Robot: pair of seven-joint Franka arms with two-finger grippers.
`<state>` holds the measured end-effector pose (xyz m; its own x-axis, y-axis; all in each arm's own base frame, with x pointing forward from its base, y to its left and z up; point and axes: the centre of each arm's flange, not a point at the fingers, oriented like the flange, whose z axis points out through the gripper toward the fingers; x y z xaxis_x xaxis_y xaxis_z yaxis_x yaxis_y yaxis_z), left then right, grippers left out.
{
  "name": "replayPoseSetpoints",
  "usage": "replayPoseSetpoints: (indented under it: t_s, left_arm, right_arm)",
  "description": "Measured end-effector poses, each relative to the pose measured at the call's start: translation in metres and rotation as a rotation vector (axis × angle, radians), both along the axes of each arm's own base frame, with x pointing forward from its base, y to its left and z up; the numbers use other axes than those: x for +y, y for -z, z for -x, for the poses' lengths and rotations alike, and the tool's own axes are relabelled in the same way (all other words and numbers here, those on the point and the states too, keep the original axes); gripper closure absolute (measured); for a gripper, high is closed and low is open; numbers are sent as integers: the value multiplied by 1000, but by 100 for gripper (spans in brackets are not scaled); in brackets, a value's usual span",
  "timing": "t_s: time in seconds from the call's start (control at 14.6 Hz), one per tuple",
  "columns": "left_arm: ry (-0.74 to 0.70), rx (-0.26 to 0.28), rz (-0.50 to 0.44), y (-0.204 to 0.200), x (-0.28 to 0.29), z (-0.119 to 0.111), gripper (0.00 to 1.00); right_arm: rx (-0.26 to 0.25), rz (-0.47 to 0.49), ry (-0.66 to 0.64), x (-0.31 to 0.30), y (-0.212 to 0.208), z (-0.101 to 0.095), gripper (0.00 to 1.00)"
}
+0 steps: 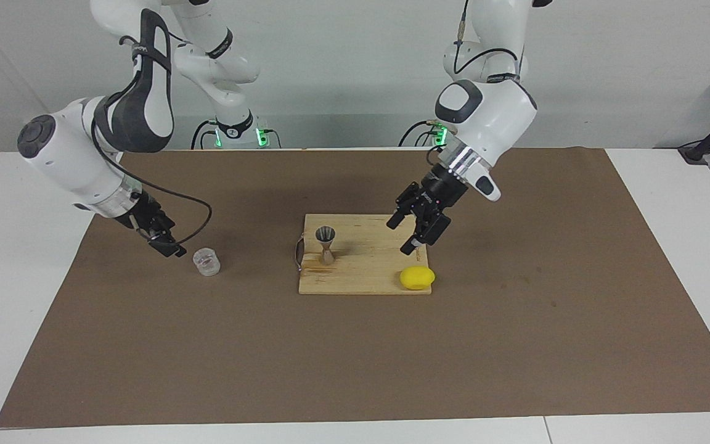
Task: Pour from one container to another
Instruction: 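Release the metal cup on the board while the right gripper opens, then reach the right gripper to the glass cup while the left gripper retracts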
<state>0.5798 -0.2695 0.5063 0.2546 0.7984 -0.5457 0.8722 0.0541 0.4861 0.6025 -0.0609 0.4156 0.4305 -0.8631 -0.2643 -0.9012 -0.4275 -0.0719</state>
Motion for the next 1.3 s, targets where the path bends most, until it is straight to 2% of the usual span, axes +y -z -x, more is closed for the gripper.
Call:
replayPoseSetpoints:
  t_s: [0.14, 0.2, 0.41, 0.61, 0.82, 1.16, 1.3]
  left_arm:
    - [30, -63, -124, -9, 21, -10, 0]
    - [52, -76, -194, -10, 34, -16, 0]
    - [138, -78, -386, -24, 87, -29, 0]
    - [335, -129, -556, -38, 130, -34, 0]
    - [603, -180, -725, -36, 160, -34, 0]
    - [1028, -250, -839, -45, 195, -16, 0]
    - [1214, -247, -859, -51, 211, -2, 0]
  right_arm:
    - [0, -56, 107, -6, 16, -6, 1]
    - [-1, -72, 151, -9, 24, -9, 0]
    - [6, -116, 226, -15, 52, -10, 0]
    - [50, -165, 266, -25, 88, -8, 0]
    - [59, -239, 268, -45, 123, -5, 0]
    - [90, -268, 261, -47, 145, 3, 0]
    - [102, -289, 268, -42, 150, 7, 0]
